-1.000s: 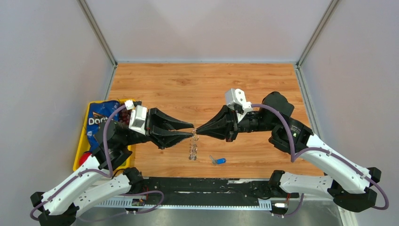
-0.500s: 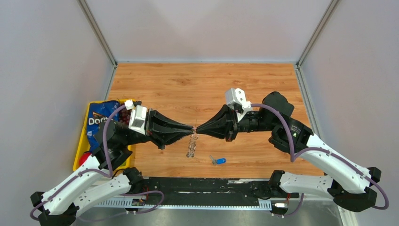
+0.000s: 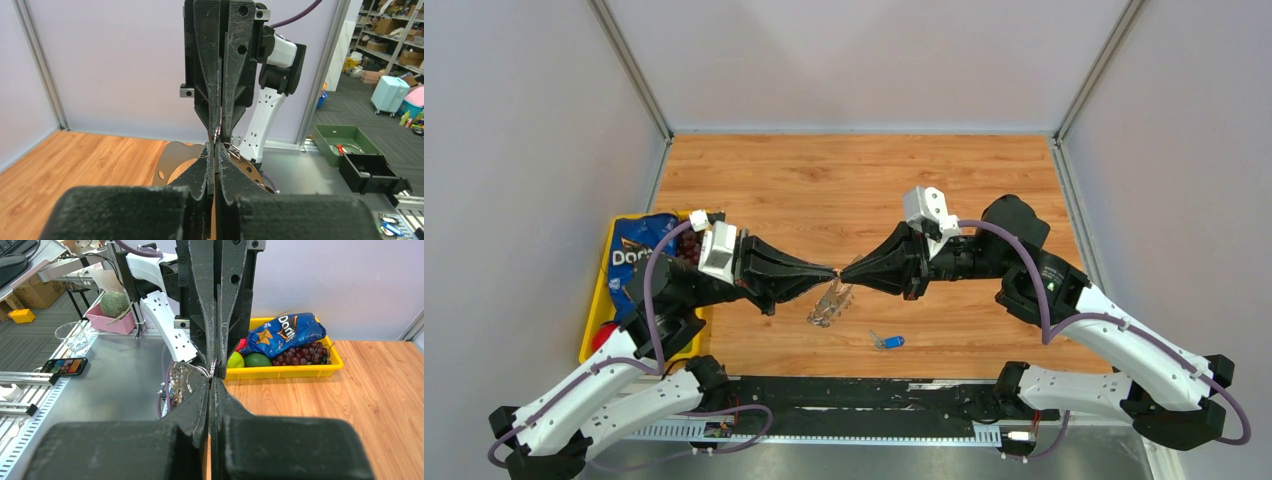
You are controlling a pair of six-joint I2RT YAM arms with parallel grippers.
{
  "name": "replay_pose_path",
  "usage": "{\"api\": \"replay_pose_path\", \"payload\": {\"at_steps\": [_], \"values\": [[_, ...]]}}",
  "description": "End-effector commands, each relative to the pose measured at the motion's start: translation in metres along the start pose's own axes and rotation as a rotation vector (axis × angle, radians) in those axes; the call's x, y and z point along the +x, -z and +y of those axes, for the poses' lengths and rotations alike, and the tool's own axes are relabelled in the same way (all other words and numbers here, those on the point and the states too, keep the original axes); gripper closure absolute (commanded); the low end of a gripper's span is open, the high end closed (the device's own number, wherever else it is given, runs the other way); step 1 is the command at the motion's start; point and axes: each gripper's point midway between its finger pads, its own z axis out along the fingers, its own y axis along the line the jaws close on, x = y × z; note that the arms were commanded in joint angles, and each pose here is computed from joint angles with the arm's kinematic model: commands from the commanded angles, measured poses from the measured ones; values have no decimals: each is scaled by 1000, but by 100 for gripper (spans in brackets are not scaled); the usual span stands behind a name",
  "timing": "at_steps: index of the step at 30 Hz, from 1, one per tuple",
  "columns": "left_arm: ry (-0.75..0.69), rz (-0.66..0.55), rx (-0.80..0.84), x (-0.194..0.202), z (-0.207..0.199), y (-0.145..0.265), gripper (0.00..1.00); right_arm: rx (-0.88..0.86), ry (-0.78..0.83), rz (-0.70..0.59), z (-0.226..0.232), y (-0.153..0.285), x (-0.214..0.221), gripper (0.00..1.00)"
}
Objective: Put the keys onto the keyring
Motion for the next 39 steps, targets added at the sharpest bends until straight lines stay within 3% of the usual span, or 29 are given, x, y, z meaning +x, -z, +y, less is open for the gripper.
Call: {"api": "replay_pose_path", "payload": {"at_steps": [1, 6, 14, 18, 28, 39], "values": [[-40, -50, 8, -17, 0, -6, 100, -26, 54, -67, 8, -1, -23, 100], [-35, -19, -70, -12, 12, -3, 100, 11, 46, -66, 6, 6, -22, 99], [-21, 55, -189, 2, 34, 2, 100, 139, 2, -29, -5, 24, -6, 61], [-22, 95, -247, 7, 43, 5, 100, 251, -46, 8, -19, 36, 12, 51], [-12, 306, -412, 39, 76, 17, 100, 591, -264, 308, -69, 56, 119, 45], [-8, 523, -587, 62, 103, 41, 100, 821, -463, 574, -77, 90, 220, 44]]}}
